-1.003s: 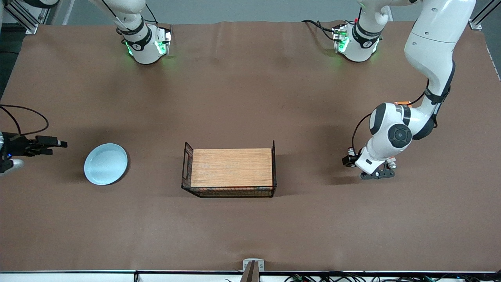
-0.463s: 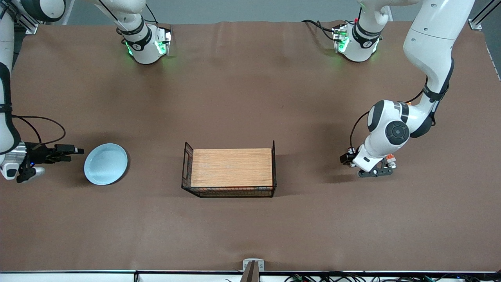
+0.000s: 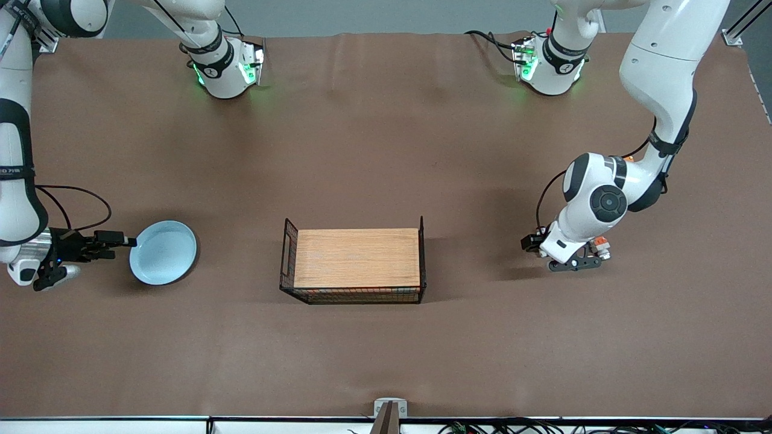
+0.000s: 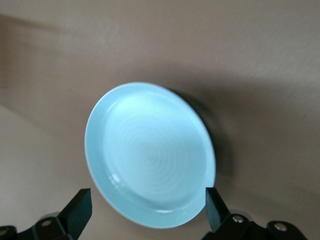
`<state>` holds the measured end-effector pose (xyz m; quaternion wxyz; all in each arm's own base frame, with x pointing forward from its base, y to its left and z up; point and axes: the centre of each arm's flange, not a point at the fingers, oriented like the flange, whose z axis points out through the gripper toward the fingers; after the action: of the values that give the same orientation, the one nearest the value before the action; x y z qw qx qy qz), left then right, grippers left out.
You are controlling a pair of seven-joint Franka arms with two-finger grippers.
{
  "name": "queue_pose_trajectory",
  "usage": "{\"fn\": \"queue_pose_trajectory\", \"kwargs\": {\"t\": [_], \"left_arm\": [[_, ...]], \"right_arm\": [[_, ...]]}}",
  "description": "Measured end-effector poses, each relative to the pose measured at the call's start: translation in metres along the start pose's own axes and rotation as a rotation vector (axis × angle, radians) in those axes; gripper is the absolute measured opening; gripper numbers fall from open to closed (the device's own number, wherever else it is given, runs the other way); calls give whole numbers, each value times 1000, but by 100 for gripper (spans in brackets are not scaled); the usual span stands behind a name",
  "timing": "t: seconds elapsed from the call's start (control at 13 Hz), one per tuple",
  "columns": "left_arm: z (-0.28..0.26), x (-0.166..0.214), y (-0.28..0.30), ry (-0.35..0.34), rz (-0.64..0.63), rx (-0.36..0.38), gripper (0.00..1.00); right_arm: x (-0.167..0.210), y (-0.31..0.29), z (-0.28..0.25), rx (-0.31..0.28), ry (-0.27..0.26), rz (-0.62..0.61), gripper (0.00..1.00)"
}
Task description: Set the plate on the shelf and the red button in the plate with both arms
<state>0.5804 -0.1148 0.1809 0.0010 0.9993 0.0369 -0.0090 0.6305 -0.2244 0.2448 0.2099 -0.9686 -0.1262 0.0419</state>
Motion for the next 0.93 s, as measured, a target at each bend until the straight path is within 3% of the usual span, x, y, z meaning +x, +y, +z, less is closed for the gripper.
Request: {"fn": "queue_pose_trajectory", "kwargs": {"t": [0.08, 0.15, 0.39, 0.46, 0.69, 0.93], "left_arm": [[0, 0, 0, 0, -2, 0, 90], [0, 0, -1, -1, -11, 0, 82], [1, -1, 0, -2, -82, 1, 47], [-1, 0, 1, 1, -92, -1, 41], [-31, 6, 6, 5, -140, 1, 41], [-127, 22, 10, -81, -286, -28, 41]], "right_arm": [[3, 1, 0, -19, 16, -9, 100], [5, 3, 2, -29, 22, -22, 100], [9, 11, 14, -61, 41, -32, 100], [10, 16, 22, -73, 45, -35, 100], [12, 20, 44, -75, 31, -58, 96], [13, 19, 56, -84, 27, -87, 92]]}}
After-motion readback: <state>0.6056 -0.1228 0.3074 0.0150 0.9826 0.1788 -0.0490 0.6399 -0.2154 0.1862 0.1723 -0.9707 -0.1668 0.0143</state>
